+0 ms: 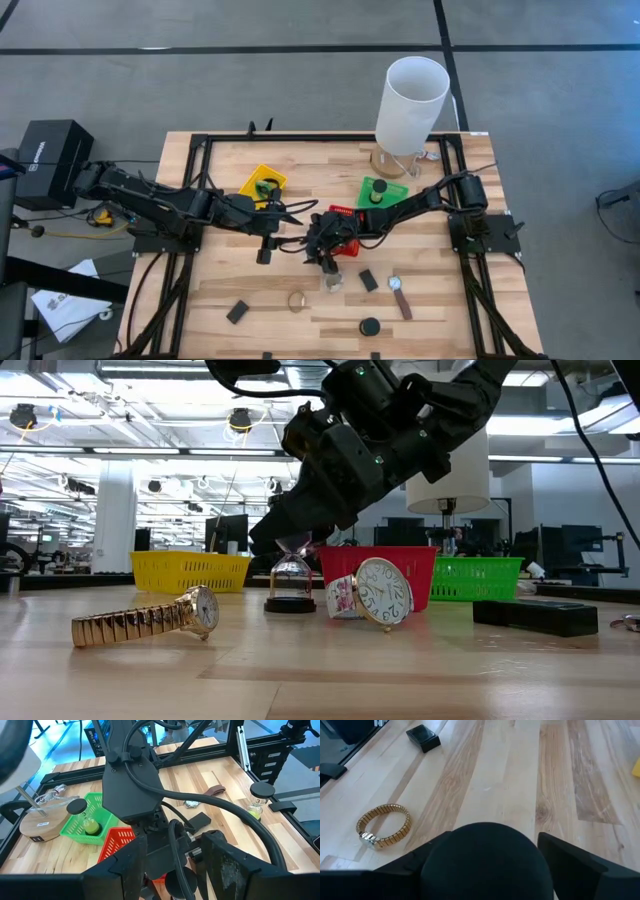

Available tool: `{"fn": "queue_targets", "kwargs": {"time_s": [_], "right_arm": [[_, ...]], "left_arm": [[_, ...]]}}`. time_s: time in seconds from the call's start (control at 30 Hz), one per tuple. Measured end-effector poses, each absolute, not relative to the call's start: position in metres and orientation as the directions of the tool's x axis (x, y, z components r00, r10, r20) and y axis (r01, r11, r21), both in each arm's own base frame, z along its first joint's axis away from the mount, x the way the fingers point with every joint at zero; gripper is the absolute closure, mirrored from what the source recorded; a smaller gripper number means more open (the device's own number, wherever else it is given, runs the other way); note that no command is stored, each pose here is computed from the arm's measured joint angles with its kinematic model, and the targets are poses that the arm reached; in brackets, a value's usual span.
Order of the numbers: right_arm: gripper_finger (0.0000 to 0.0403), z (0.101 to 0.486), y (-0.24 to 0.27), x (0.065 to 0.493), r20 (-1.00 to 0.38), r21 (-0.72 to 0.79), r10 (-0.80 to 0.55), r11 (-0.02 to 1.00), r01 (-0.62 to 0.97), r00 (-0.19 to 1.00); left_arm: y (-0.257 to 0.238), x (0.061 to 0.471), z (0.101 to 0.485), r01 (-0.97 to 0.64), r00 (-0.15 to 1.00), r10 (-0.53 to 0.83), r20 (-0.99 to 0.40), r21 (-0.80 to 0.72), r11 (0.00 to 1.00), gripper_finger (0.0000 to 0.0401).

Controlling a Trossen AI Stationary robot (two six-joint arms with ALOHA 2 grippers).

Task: Pick & Place Office items
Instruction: Put the top left black hourglass into the green bin

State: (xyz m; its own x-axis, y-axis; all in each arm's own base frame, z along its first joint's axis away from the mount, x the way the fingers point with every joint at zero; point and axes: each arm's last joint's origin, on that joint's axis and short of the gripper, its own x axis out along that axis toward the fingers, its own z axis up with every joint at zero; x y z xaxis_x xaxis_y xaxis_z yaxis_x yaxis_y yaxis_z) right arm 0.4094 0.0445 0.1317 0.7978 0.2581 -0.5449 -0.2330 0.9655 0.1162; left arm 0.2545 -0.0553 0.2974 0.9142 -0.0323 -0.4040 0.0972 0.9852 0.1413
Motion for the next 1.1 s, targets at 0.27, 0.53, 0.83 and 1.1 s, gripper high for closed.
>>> {"fn": "queue_targets", "kwargs": {"time_s": [0.27, 0.53, 0.83, 1.1], "right_arm": [[0.0174, 0.1323, 0.0451, 0.4089, -0.547, 0.132, 0.259, 0.966, -0.223, 0.796], [0.0222, 0.1324, 0.0453, 0.4084, -0.552, 0.155, 0.261, 0.965, -0.210, 0.792], [0.0192, 0.1319, 0.0452, 0.4076, -0.561, 0.155, 0.261, 0.965, -0.211, 0.785], [0.0224, 0.1320, 0.0452, 0.4076, -0.560, 0.155, 0.262, 0.965, -0.212, 0.786]], "left_arm": [[-0.0554, 0.2545, 0.2974, 0.097, 0.914, -0.032, -0.404, 0.142, 0.985, 0.0219], [-0.0554, 0.2545, 0.2974, 0.097, 0.914, -0.032, -0.404, 0.141, 0.985, 0.0219], [-0.0553, 0.2545, 0.2974, 0.097, 0.914, -0.032, -0.404, 0.141, 0.985, 0.0219], [-0.0553, 0.2545, 0.2974, 0.097, 0.914, -0.032, -0.404, 0.142, 0.985, 0.0219]]}}
